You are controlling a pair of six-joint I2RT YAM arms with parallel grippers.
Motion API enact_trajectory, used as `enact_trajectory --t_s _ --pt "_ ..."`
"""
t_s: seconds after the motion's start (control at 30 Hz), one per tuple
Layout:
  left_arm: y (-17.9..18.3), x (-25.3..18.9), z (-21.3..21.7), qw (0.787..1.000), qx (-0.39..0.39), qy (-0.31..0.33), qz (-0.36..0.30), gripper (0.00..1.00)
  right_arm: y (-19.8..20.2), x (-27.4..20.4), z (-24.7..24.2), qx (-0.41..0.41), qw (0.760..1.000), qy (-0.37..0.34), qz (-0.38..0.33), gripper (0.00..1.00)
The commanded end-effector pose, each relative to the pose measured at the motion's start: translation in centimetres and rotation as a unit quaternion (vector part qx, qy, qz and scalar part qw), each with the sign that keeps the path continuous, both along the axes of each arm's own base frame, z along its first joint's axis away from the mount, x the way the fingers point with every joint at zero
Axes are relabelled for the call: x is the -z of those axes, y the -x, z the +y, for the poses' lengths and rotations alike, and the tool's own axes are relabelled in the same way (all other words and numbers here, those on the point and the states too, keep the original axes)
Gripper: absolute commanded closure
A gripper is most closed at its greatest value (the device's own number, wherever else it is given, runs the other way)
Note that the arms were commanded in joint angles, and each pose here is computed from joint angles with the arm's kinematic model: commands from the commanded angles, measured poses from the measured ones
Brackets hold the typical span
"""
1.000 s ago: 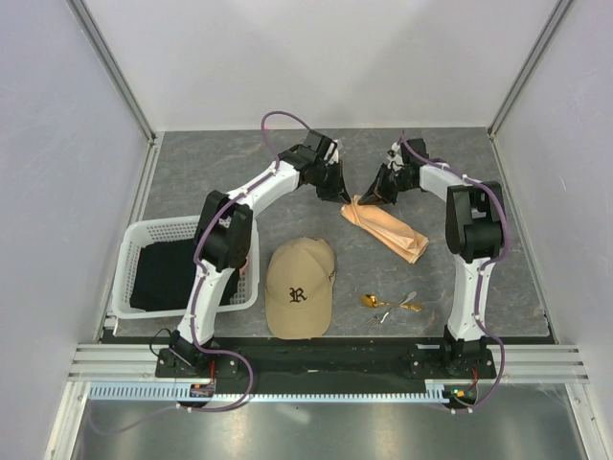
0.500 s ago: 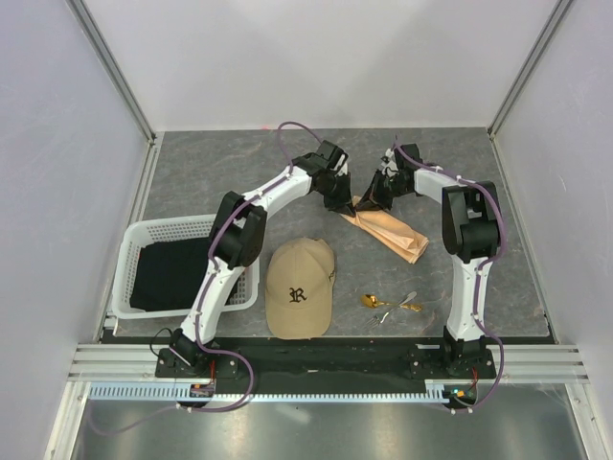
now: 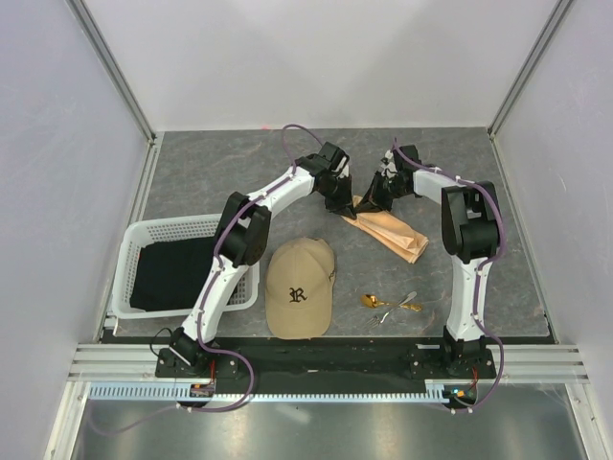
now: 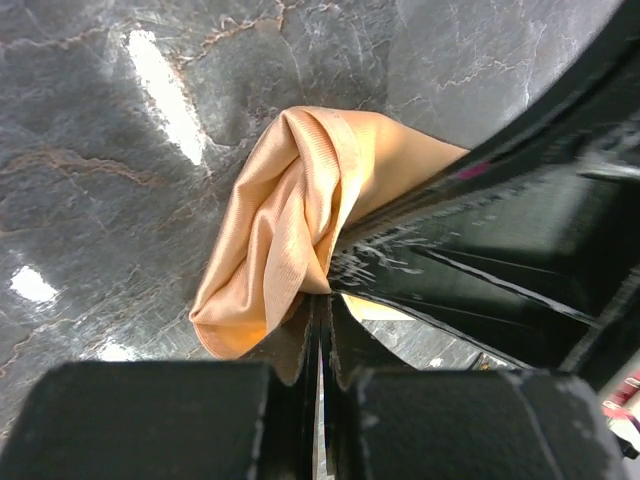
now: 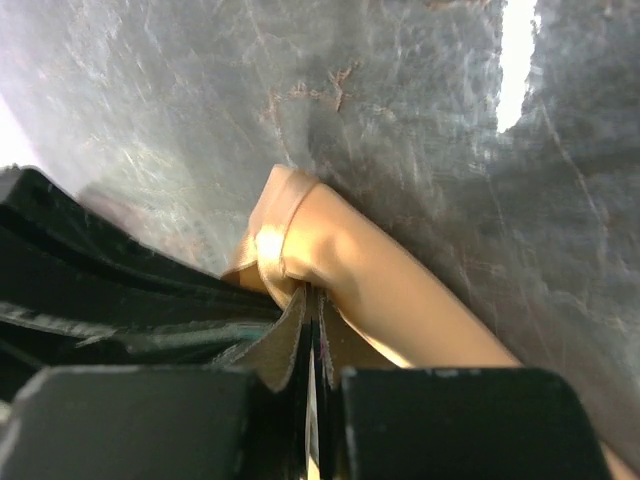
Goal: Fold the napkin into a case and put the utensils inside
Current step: Smooth out the smaller rectangle-folded napkin at the center of the board, then pick up the smaller rectangle-folded napkin from the center of the board.
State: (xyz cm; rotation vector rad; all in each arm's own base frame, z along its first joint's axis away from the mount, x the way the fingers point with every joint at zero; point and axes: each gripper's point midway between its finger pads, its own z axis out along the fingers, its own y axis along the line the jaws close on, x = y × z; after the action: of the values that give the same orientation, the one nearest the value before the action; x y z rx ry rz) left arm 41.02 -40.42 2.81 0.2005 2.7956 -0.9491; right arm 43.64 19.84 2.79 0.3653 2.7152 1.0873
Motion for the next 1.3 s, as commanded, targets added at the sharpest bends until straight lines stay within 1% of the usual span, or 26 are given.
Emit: enact_trajectory --t_s 0.0,0.03,0.07,0.1,0.13,0.17,0.2,0.23,0.27,0.3,0.33,0.37,0.47,0.57,0.63,0.67,0.7,0.77,0.83,1.03,1.27 --pt "-2.0 -2.8 -0.3 0.998 0.009 0.019 -0.058 0.98 0.1 -5.9 -0.9 -0.034 0.997 0.050 -0.049 0.94" --pt "-2.0 -3.5 -0.3 0.998 0.009 0.023 -0.062 0.98 0.2 -6.2 -1.4 -0.045 0.995 0.069 -0.060 0.93" --pt "-2.1 -5.3 -0.2 0.997 0.009 0.034 -0.071 0.97 0.8 -6.8 -2.0 -0.051 0.993 0.087 -0.056 0.91" --pt "-2.0 -6.1 0.1 0.997 0.009 0.035 -0.073 0.92 0.7 -7.4 -3.0 -0.046 0.990 0.117 -0.069 0.87" --pt "-1.9 -6.9 0.2 0.996 0.009 0.040 -0.077 0.90 0.8 -7.6 -3.7 -0.058 0.986 0.138 -0.079 0.83" --pt "-1.7 -7.6 0.6 0.996 0.010 0.041 -0.079 0.88 1.5 -7.6 -4.4 -0.063 0.983 0.156 -0.072 0.77" --pt "-1.6 -9.6 1.0 0.995 0.010 0.050 -0.090 0.85 1.8 -8.0 -5.0 -0.066 0.979 0.175 -0.076 0.73" --pt "-1.4 -10.6 1.3 0.994 0.011 0.053 -0.096 0.83 2.0 -7.9 -5.8 -0.068 0.975 0.199 -0.078 0.70" --pt "-0.9 -10.7 1.8 0.994 0.017 0.053 -0.094 0.82 2.8 -7.6 -6.3 -0.086 0.969 0.219 -0.076 0.61" --pt "-0.8 -12.7 2.3 0.992 0.017 0.061 -0.110 0.80 3.0 -7.9 -6.6 -0.094 0.963 0.238 -0.086 0.57" --pt "-0.3 -12.5 2.9 0.993 0.017 0.055 -0.103 0.80 3.2 -7.8 -7.3 -0.100 0.953 0.270 -0.090 0.53" --pt "0.0 -12.8 3.3 0.993 0.020 0.054 -0.106 0.80 4.0 -7.6 -7.0 -0.130 0.944 0.288 -0.095 0.45" --pt "0.9 -14.1 5.5 0.993 0.012 0.058 -0.104 0.79 4.8 -7.8 -6.7 -0.162 0.918 0.344 -0.114 0.35" --pt "1.6 -14.7 7.2 0.993 0.004 0.068 -0.096 0.79 5.0 -7.7 -5.8 -0.199 0.891 0.385 -0.134 0.28" --pt "2.0 -14.6 8.0 0.993 -0.001 0.069 -0.092 0.79 5.3 -7.2 -4.7 -0.226 0.879 0.396 -0.140 0.25" --pt "2.0 -15.3 8.5 0.992 -0.002 0.074 -0.101 0.79 5.5 -7.0 -4.4 -0.232 0.875 0.402 -0.137 0.23" --pt "2.1 -15.5 8.8 0.992 -0.004 0.077 -0.101 0.79 5.5 -6.6 -4.4 -0.251 0.865 0.413 -0.140 0.23" --pt "2.4 -15.9 9.3 0.992 -0.006 0.082 -0.101 0.79 5.8 -6.2 -3.6 -0.269 0.858 0.414 -0.144 0.21" --pt "2.6 -16.0 9.5 0.991 -0.004 0.085 -0.099 0.79 5.7 -5.7 -3.7 -0.279 0.846 0.431 -0.143 0.20" --pt "3.3 -16.4 9.9 0.991 -0.003 0.091 -0.097 0.79 5.7 -4.0 -3.8 -0.298 0.837 0.437 -0.137 0.18" --pt "3.3 -16.4 10.0 0.991 0.000 0.096 -0.094 0.79 6.4 -1.9 -4.4 -0.313 0.831 0.444 -0.122 0.18"
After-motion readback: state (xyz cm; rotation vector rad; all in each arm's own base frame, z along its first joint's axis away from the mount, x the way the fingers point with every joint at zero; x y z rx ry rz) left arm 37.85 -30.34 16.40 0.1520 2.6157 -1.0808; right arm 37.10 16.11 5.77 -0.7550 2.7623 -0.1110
